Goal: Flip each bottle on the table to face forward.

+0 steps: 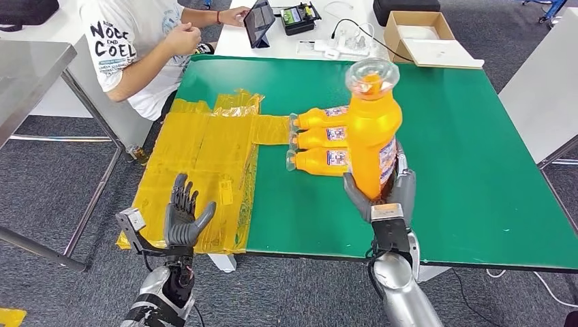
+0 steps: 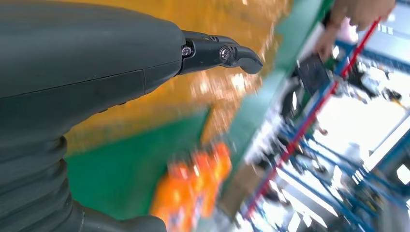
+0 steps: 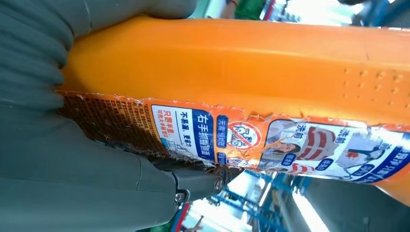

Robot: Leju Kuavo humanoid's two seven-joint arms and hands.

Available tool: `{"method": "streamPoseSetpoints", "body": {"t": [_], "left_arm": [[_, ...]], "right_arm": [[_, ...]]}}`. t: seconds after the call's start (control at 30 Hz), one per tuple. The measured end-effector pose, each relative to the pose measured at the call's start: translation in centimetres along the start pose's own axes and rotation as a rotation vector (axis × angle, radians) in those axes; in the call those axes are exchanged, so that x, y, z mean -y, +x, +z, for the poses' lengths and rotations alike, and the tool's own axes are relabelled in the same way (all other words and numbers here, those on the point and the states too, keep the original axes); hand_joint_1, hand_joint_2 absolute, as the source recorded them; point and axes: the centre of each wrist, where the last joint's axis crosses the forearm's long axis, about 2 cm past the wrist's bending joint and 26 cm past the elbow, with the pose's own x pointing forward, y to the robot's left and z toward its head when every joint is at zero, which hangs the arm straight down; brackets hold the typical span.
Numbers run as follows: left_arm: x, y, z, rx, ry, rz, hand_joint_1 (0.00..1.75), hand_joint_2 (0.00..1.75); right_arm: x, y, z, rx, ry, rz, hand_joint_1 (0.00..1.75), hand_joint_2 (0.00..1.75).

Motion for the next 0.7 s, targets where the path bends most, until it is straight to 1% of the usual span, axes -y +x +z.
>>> {"method": "streamPoseSetpoints", "body": {"t": [0.17, 0.23, 0.33, 0.7], "left_arm": [[1.2, 0.7, 0.3, 0.019, -0.11, 0.127, 0.0, 1.75], [1.7, 0.9, 0.4, 0.024, -0.151, 0.149, 0.0, 1.75], [2.0, 1.2, 0.5, 0.03, -0.177, 0.155, 0.0, 1.75], [2.1, 1.5, 0.6, 0.036, -0.209, 0.152, 0.0, 1.75]], "right_arm": [[-0.5, -0.1, 2.0, -0.032, -0.021, -0.049, 1.75, 1.75], [-0.9, -0.3, 3.1, -0.051, -0.016, -0.066, 1.75, 1.75], [-1.4, -0.3, 4.1, -0.08, -0.015, -0.077, 1.75, 1.75], [-2.0, -0.6, 5.0, -0.123, -0.01, -0.088, 1.75, 1.75]]}}
